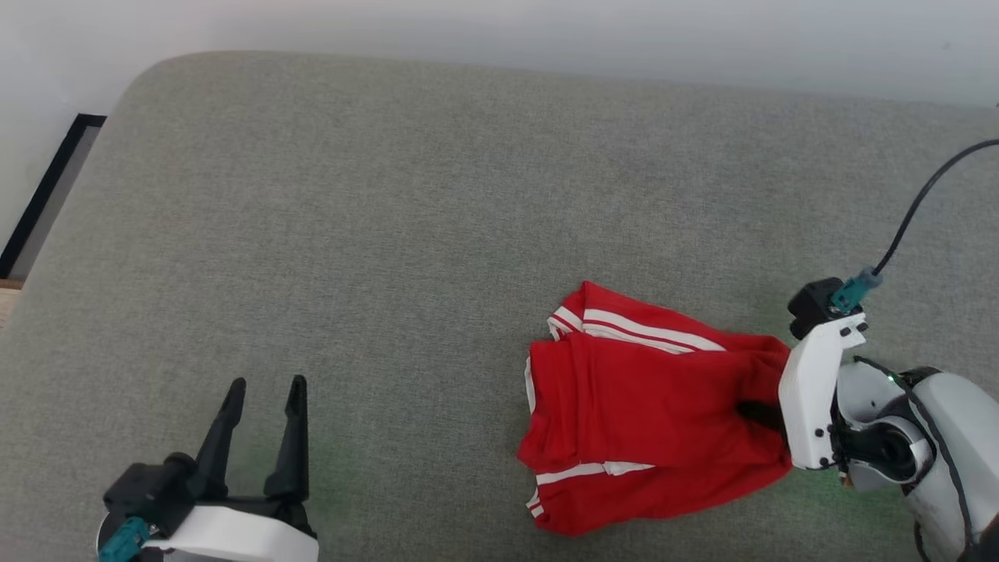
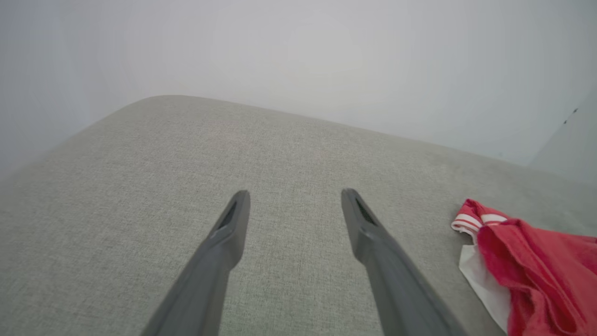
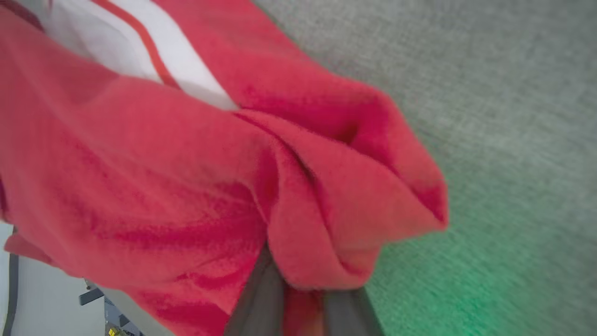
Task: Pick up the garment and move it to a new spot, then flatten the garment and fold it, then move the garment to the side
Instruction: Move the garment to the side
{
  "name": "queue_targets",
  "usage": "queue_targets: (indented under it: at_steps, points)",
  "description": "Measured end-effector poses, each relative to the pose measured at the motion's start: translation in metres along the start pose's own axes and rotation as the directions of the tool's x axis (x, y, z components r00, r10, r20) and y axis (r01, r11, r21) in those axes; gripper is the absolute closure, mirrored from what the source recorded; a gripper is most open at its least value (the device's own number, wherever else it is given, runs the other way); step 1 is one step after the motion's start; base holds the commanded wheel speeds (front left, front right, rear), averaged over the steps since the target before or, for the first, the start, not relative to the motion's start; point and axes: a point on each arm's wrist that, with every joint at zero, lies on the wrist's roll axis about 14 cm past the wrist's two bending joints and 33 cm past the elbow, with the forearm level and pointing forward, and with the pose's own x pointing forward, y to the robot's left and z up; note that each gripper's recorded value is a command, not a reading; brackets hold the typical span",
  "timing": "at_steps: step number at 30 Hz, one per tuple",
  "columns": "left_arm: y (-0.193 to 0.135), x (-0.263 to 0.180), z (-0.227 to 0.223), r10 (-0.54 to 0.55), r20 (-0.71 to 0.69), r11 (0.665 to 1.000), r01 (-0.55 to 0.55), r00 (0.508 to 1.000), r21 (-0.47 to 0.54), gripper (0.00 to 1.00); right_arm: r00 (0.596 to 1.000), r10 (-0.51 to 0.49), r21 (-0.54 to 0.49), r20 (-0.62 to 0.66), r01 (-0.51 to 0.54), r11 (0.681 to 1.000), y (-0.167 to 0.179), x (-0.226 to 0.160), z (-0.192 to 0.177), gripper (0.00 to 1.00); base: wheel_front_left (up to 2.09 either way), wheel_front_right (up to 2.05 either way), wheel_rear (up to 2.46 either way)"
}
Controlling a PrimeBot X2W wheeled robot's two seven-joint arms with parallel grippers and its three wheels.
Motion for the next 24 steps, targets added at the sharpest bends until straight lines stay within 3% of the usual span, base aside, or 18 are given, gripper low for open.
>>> queue_targets:
  at_steps: [3,9,16,24]
  points:
    - [-0.001,0.006,0.001,0.002,0.009,0.999,-0.002,1.0,-0.039,0.0,1.0,0.006,0.01,0.024,-0.007,1.0,0.0,-0.004,0.005,1.0,0.0,0.0,0.0]
    - [-0.013,0.022,0.005,-0.053,0.018,0.998,0.053,0.998,-0.024,0.0,0.996,-0.012,-0.007,0.094,0.012,1.0,-0.01,-0.027,0.021,1.0,0.0,0.0,0.0]
    - [-0.047,0.049,0.004,-0.172,0.015,0.985,0.172,0.985,0.004,0.0,0.968,-0.129,-0.008,0.214,0.134,0.991,-0.053,-0.069,0.042,1.0,0.0,0.0,0.0]
    - [-0.102,0.081,0.004,-0.339,0.025,0.941,0.338,0.941,0.019,0.0,0.908,-0.288,0.063,0.305,0.282,0.957,-0.109,-0.119,0.047,1.0,0.0,0.0,0.0]
